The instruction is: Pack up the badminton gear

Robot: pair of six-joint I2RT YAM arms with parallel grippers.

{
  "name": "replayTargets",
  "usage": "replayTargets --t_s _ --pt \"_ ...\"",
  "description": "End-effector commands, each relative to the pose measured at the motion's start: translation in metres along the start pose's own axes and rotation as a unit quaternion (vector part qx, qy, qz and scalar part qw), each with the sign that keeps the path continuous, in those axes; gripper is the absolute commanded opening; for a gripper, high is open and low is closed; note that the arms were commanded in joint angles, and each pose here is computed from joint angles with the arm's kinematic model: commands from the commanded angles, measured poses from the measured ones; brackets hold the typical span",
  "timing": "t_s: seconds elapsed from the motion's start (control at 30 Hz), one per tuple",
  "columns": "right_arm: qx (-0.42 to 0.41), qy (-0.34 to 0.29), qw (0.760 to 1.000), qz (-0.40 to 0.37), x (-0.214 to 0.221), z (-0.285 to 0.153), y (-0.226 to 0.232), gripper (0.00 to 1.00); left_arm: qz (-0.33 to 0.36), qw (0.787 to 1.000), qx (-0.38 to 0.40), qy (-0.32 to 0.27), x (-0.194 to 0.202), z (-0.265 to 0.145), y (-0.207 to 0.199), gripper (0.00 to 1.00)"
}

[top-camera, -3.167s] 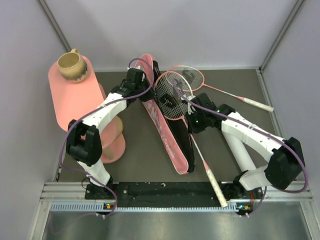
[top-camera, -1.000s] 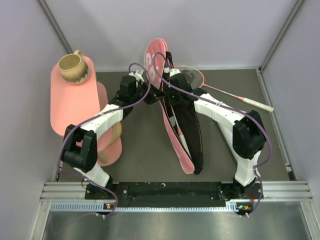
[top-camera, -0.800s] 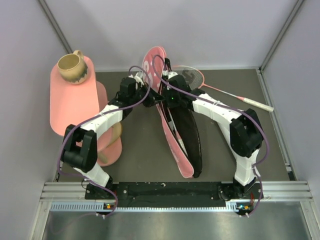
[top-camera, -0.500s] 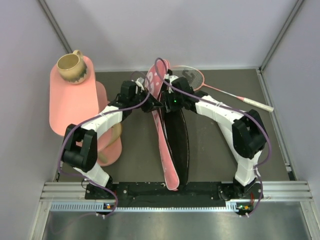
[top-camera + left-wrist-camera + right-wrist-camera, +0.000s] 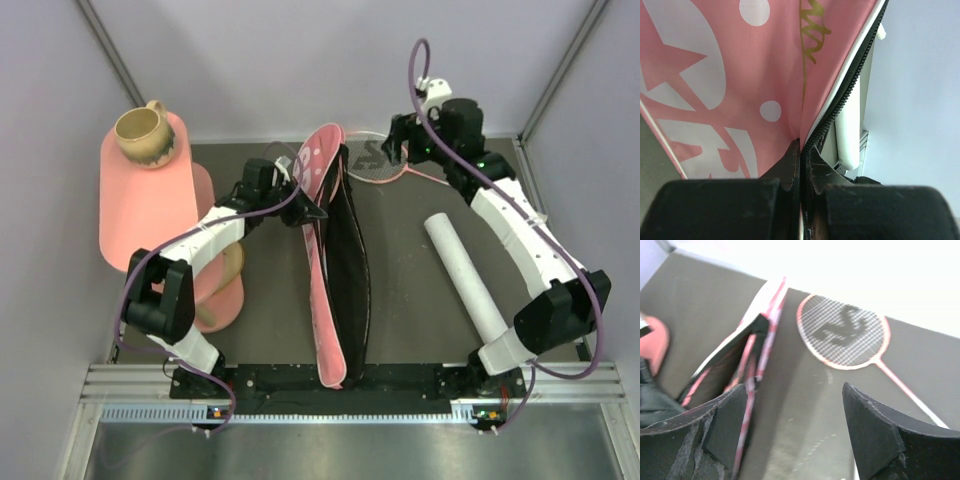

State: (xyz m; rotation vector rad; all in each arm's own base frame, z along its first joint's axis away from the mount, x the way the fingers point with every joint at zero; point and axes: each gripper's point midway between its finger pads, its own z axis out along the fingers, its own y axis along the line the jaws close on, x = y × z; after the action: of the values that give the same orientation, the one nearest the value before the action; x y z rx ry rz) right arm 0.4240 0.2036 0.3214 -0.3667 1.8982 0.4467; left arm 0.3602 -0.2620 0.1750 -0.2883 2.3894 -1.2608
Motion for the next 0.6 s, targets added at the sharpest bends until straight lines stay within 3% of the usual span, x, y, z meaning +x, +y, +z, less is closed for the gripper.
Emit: replayTargets --t_s 0.0,0.17,0.33,0.57 --pt "0.042 0.0 0.998 -0.056 -0.014 0.001 -0.049 0.78 0.045 0.998 0.047 -0.019 -0.023 -0.021 -0.044 0.0" --pt "0.082 0.031 0.995 -0.046 -0.001 0.024 -0.117 0.81 0.046 0.998 0.051 -0.017 -0.019 -0.023 -0.039 0.0" --pt "0.115 0.102 0.987 -0.04 0.044 0.063 -0.178 0.81 0.046 0.998 0.049 -0.019 -0.017 -0.027 -0.033 0.0" --pt "0.106 0.176 0.977 -0.063 0.088 0.101 -0.218 0.76 0.045 0.998 0.048 -0.019 -0.016 -0.028 -0.026 0.0"
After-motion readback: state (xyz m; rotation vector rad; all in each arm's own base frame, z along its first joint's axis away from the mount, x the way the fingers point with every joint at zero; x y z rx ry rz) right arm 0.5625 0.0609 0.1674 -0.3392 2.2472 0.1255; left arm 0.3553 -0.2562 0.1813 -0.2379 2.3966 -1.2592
